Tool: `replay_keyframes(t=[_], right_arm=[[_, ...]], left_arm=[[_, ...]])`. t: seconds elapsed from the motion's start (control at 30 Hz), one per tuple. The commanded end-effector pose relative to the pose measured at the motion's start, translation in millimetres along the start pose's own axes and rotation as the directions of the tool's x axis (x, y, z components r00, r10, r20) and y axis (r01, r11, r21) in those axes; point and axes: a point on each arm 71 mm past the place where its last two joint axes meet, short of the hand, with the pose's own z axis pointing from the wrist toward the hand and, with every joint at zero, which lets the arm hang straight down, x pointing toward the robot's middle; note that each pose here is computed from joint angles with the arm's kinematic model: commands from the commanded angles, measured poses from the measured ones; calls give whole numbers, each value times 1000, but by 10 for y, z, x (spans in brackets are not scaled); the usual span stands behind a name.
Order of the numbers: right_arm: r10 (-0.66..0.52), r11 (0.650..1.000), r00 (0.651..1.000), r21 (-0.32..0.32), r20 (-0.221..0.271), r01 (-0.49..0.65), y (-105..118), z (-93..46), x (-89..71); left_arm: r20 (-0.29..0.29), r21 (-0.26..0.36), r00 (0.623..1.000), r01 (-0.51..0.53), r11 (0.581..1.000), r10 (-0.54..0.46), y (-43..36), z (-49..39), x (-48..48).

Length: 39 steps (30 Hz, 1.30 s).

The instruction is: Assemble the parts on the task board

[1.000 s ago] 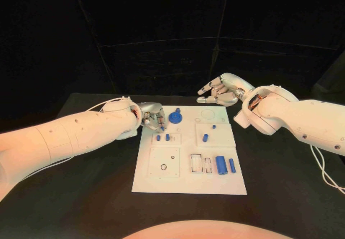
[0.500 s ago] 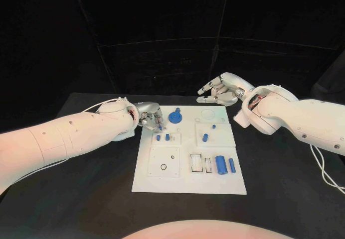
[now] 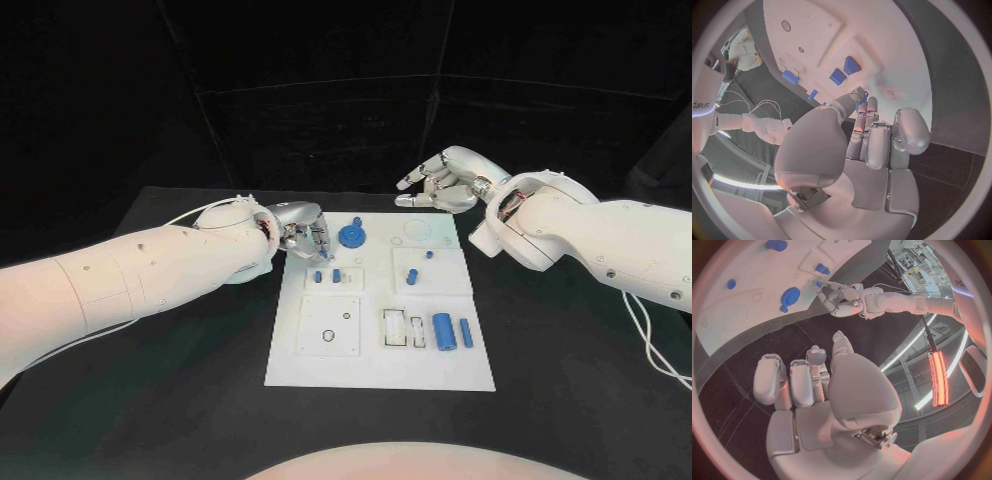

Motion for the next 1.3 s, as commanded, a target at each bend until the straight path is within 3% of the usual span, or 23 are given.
replay_keyframes(t=[0.03, 0.6, 1.3], right_arm=[[1, 1000, 1000, -8, 0, -1, 17, 5, -3], [2, 1000, 1000, -11, -3, -2, 30, 14, 10], [2, 1000, 1000, -11, -3, -2, 28, 11, 7]], left_arm=[[12, 11, 1000, -4, 1000, 4, -22, 19, -22], [-36, 22, 999, -10, 1000, 11, -131, 138, 23], [-81, 7, 997, -14, 1000, 15, -125, 156, 53]])
